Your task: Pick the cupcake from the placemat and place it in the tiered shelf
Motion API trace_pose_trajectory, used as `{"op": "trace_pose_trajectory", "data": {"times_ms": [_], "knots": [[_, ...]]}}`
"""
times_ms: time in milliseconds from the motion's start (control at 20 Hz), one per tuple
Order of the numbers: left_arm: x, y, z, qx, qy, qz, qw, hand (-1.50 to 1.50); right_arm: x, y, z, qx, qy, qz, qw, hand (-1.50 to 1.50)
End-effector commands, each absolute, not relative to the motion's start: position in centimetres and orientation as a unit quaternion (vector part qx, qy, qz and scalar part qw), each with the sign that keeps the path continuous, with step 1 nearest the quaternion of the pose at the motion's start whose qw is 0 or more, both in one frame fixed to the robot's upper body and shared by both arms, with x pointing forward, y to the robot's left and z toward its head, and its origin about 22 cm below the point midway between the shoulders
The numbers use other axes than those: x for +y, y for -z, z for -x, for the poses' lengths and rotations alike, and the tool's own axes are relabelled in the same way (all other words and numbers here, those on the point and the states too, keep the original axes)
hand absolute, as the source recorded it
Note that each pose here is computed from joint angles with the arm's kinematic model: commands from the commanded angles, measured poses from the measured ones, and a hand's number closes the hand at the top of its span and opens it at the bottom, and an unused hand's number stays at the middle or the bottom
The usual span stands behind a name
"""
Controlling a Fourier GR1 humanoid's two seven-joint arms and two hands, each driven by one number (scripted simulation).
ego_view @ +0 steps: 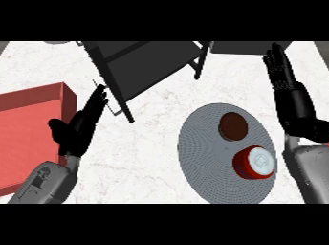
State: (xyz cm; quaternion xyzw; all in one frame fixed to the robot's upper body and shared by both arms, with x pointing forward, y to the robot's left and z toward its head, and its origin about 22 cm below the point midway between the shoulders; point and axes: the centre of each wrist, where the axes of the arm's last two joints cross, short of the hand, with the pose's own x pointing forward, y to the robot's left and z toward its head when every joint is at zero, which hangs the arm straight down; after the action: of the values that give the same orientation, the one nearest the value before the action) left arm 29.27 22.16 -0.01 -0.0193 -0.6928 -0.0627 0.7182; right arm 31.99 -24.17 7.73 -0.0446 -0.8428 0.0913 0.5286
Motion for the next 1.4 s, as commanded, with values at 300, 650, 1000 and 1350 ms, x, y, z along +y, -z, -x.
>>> {"op": "trace_pose_trajectory", "data": {"times_ms": [300, 650, 1000, 1350], "knots": [[26.6, 2.5, -26.0, -0.635, 0.122, -0.05, 0.761, 0.0, -40.2, -8.8, -30.9, -0.626, -0.28, 0.371, 0.626, -1.5], [25.3, 3.3, -24.9, -0.611, 0.137, -0.04, 0.778, 0.0, -37.6, -4.5, -33.9, -0.703, -0.149, 0.072, 0.692, -1.5], [25.7, 4.0, -24.3, -0.61, 0.147, -0.049, 0.777, 0.0, -36.8, -7.1, -34.7, -0.686, -0.301, 0.025, 0.662, -1.5], [26.1, 2.1, -25.1, -0.604, 0.133, -0.054, 0.784, 0.0, -32.3, -13.6, -35.9, -0.57, -0.496, 0.16, 0.635, -1.5]]}}
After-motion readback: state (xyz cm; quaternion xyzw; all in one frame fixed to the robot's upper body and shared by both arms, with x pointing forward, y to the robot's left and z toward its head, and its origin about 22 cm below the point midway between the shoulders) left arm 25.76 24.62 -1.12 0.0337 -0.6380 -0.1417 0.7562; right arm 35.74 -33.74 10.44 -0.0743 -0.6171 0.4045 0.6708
